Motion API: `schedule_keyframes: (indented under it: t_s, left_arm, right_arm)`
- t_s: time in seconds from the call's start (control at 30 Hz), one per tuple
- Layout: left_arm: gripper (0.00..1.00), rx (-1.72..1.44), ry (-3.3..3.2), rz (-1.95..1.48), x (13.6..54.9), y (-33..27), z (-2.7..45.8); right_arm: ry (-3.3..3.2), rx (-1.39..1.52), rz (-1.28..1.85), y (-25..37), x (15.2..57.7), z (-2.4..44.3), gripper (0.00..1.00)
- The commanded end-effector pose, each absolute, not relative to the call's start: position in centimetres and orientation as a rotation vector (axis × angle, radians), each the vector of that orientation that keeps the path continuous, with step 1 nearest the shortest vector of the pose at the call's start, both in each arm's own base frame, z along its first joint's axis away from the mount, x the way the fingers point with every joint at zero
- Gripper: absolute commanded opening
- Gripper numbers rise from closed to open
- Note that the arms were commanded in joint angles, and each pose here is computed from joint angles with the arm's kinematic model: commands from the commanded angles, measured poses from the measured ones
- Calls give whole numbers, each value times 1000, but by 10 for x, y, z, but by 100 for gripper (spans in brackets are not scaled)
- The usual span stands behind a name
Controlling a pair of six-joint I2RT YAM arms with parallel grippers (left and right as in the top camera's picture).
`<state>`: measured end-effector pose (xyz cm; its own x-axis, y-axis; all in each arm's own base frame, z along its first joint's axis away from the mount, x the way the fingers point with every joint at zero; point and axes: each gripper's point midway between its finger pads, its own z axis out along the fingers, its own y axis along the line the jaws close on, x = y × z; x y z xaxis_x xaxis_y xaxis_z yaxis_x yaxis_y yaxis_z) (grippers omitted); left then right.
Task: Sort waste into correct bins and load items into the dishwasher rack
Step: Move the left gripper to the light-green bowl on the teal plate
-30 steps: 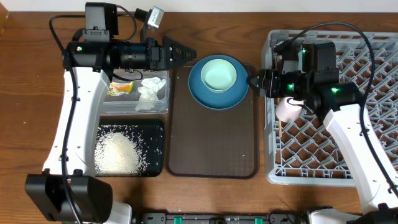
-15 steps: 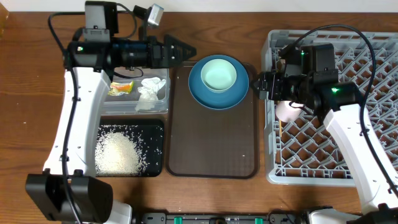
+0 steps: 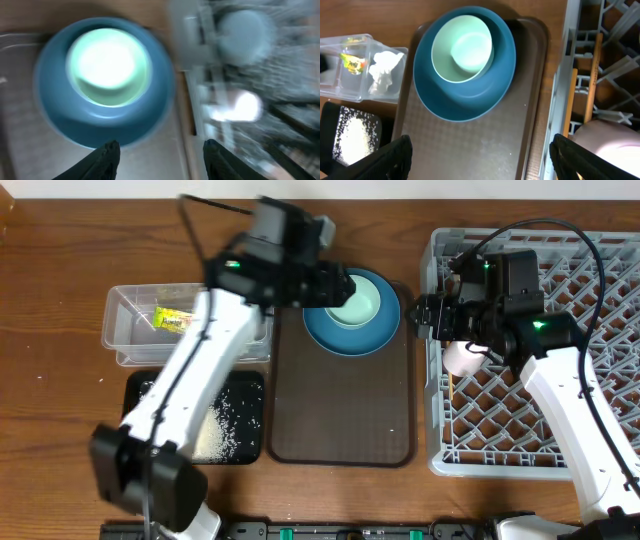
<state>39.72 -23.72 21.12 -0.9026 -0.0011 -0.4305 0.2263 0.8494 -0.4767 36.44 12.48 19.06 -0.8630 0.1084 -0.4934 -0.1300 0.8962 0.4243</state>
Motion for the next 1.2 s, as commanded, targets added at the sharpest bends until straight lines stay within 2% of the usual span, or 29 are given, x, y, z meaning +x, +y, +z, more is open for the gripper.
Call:
schedule_keyframes:
  t_s: [0.0, 0.1, 0.47, 0.83, 1.17]
  left_arm:
    - [57, -26, 2597, -373, 424, -215, 181]
    - [51, -26, 2603, -294, 433, -219, 159]
    - [49, -147, 2695, -134, 453, -212, 74]
    - [45, -158, 2749, -94, 451, -211, 40]
    - [23, -161, 2768, -81, 448, -210, 30]
  right_arm:
    - [2550, -31, 611, 127, 362, 188, 86]
    - [2553, -30, 610, 126, 361, 188, 86]
    - [2553, -27, 610, 125, 361, 188, 86]
    - [2551, -45, 603, 125, 361, 187, 86]
    - [2551, -49, 602, 125, 361, 187, 88]
